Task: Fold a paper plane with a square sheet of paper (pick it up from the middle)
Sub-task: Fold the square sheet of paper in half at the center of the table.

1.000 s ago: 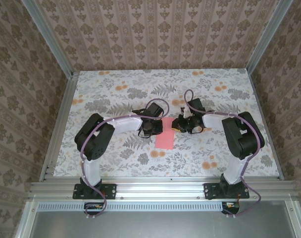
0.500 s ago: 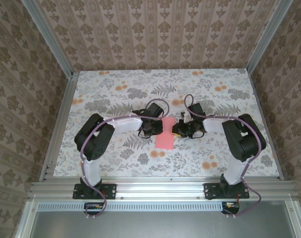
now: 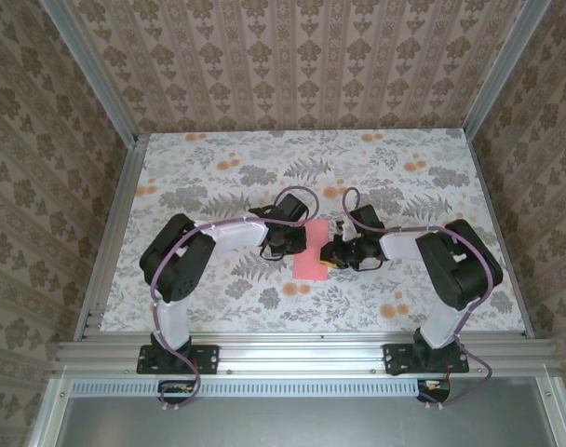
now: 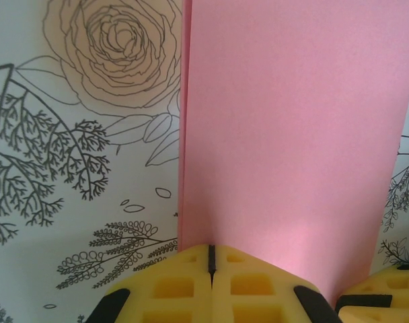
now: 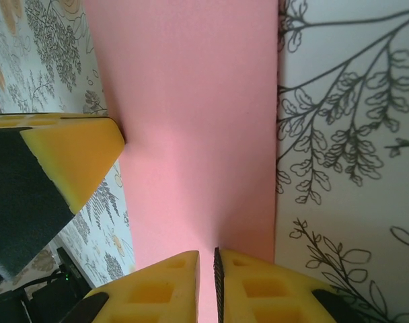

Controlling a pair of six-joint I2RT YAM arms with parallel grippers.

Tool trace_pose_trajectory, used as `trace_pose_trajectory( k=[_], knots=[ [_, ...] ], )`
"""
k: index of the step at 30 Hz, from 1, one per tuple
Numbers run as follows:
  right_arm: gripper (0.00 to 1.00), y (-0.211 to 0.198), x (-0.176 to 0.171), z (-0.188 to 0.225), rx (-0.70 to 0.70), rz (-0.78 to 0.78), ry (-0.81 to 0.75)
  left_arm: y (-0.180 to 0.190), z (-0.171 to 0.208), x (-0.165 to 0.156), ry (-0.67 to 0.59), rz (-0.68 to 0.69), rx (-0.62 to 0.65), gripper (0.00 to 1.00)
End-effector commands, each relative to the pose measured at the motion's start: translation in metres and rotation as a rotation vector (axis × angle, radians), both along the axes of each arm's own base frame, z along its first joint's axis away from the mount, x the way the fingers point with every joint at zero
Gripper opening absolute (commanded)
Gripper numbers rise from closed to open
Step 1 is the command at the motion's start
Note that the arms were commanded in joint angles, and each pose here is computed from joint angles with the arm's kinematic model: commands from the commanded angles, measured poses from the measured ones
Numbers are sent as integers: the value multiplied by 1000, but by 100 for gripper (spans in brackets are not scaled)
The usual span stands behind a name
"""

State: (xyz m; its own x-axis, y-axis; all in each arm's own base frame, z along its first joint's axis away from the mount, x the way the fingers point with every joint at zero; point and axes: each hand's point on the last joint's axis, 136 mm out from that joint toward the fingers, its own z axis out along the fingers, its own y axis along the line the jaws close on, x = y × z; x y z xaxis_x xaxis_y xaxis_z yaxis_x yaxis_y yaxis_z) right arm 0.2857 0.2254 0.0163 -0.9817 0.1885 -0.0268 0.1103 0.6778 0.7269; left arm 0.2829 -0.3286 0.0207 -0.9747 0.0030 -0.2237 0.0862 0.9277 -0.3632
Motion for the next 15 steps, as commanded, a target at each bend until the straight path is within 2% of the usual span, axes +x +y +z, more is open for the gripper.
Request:
trace_pose_trajectory(
  k=[1, 5, 12, 15],
  knots=[
    [17, -4, -12, 2, -19, -4, 12, 17, -15, -22, 63, -12, 74, 2],
    [17, -2, -23, 9, -3, 5, 4, 17, -15, -22, 64, -14, 73, 2],
    [17, -9, -44, -27, -49, 0, 77, 16, -15, -22, 63, -15, 69, 2],
    [17, -13, -47, -26, -67, 0, 75, 17, -15, -22, 63, -14, 72, 2]
  ],
)
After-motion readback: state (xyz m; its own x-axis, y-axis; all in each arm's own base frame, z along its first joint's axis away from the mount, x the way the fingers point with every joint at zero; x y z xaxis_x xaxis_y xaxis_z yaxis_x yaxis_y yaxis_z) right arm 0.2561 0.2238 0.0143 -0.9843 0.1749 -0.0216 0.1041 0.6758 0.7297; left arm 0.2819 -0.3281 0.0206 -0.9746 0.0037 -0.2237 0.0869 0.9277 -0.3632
